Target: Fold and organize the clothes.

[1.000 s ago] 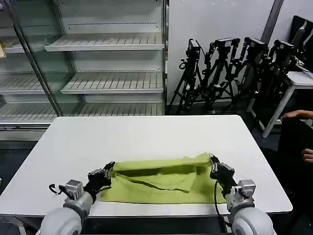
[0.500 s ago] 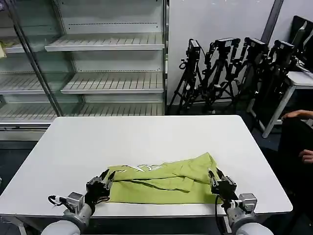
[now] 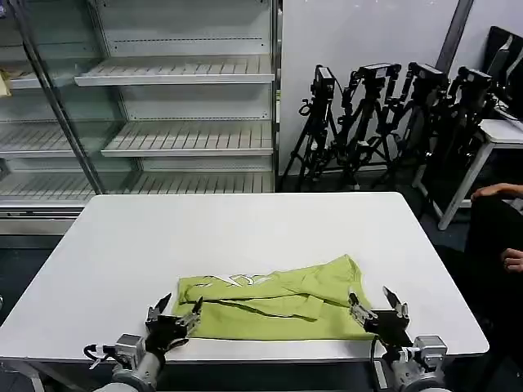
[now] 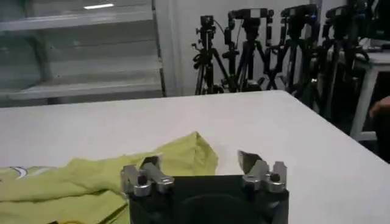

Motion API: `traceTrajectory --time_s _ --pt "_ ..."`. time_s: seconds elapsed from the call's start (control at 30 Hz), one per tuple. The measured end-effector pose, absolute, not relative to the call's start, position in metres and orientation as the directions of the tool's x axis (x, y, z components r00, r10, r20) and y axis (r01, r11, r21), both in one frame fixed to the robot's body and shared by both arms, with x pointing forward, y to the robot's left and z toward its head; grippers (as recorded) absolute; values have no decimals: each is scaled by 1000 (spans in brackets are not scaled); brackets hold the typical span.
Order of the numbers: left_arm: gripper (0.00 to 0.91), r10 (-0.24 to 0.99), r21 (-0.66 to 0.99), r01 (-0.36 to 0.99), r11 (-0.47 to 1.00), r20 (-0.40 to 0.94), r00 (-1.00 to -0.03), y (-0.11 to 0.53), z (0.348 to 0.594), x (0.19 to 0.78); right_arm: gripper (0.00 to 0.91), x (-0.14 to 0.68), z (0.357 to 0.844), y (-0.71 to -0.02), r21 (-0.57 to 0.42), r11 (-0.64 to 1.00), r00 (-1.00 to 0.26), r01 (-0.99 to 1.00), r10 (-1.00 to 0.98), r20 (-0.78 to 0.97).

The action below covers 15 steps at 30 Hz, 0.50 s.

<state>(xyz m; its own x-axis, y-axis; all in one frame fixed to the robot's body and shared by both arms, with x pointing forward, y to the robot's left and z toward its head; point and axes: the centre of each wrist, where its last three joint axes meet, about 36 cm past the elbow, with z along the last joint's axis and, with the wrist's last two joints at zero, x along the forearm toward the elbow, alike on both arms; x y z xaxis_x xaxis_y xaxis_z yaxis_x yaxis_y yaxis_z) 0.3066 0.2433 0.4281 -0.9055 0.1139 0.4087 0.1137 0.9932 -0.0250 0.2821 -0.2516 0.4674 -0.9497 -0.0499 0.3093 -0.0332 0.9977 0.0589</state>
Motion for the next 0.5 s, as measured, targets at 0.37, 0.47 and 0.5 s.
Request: traceTrajectory --time_s 0.37,0.47,0.5 --pt "81 144 -168 78 983 433 -890 234 422 321 907 273 472 -254 56 998 -950 -16 -32 311" --pt "60 149 -195 69 978 433 -889 233 421 325 907 271 474 -254 58 998 -950 -12 -30 312" --pt "50 150 -203 65 977 434 -889 233 421 326 907 270 474 -254 58 998 -949 -11 -29 313"
